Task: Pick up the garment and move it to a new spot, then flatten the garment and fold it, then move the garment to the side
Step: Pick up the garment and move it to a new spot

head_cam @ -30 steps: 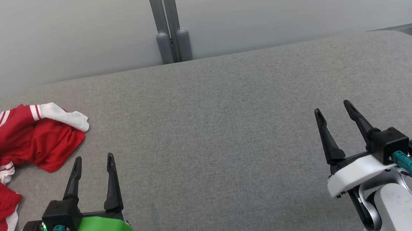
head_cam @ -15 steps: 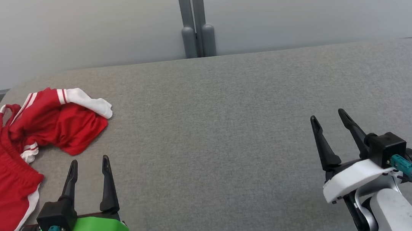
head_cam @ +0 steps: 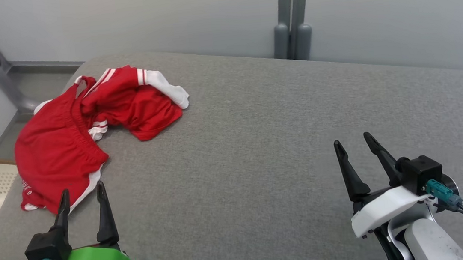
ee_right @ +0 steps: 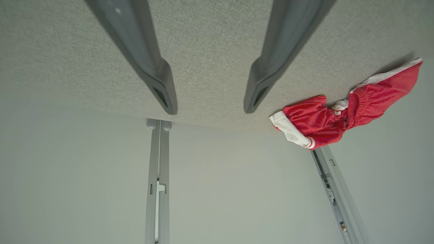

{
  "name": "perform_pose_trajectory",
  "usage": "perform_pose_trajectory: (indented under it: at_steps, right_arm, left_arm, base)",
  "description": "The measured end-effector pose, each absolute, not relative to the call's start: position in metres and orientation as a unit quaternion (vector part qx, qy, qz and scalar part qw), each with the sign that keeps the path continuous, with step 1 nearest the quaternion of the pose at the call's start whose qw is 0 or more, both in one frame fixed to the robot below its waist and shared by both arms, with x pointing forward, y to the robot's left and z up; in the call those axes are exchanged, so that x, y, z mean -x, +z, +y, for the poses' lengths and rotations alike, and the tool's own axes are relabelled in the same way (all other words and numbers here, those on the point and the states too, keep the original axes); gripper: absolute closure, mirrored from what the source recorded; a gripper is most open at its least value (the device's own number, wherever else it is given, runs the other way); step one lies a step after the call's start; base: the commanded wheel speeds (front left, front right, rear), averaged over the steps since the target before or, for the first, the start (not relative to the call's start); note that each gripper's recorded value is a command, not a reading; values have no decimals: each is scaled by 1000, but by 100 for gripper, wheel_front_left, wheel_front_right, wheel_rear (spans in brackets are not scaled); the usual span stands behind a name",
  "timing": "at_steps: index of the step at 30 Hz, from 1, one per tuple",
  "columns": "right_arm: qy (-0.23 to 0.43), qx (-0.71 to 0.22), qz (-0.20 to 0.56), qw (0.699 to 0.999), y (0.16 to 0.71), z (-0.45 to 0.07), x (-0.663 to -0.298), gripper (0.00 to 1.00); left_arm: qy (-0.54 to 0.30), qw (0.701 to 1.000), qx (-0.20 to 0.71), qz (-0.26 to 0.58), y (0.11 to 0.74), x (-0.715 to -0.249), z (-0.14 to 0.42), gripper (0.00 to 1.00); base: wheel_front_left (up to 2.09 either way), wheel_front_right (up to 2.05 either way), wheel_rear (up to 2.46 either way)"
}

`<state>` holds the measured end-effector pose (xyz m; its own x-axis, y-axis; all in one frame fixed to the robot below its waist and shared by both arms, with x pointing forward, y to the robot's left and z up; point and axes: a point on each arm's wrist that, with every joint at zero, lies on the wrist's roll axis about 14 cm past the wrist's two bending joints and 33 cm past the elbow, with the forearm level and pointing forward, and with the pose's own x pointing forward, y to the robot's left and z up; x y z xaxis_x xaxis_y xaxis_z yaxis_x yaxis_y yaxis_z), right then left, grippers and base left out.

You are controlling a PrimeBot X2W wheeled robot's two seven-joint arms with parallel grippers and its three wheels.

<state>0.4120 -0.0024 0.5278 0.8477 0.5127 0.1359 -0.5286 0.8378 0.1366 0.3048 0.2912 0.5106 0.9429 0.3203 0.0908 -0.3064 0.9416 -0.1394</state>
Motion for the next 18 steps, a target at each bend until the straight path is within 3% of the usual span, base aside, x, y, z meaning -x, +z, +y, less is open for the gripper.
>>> perform_pose_trajectory:
  at_steps: [10, 18]
  right_arm:
    - [353, -105, -48, 928, 537, 59, -404, 0]
    - [377, -108, -52, 918, 542, 76, -395, 0]
  left_arm:
    - [245, 966, 66, -51, 503, -255, 335, 0]
    - [272, 958, 71, -51, 499, -235, 348, 0]
  base:
    - [0, 0, 0]
    - [0, 0, 0]
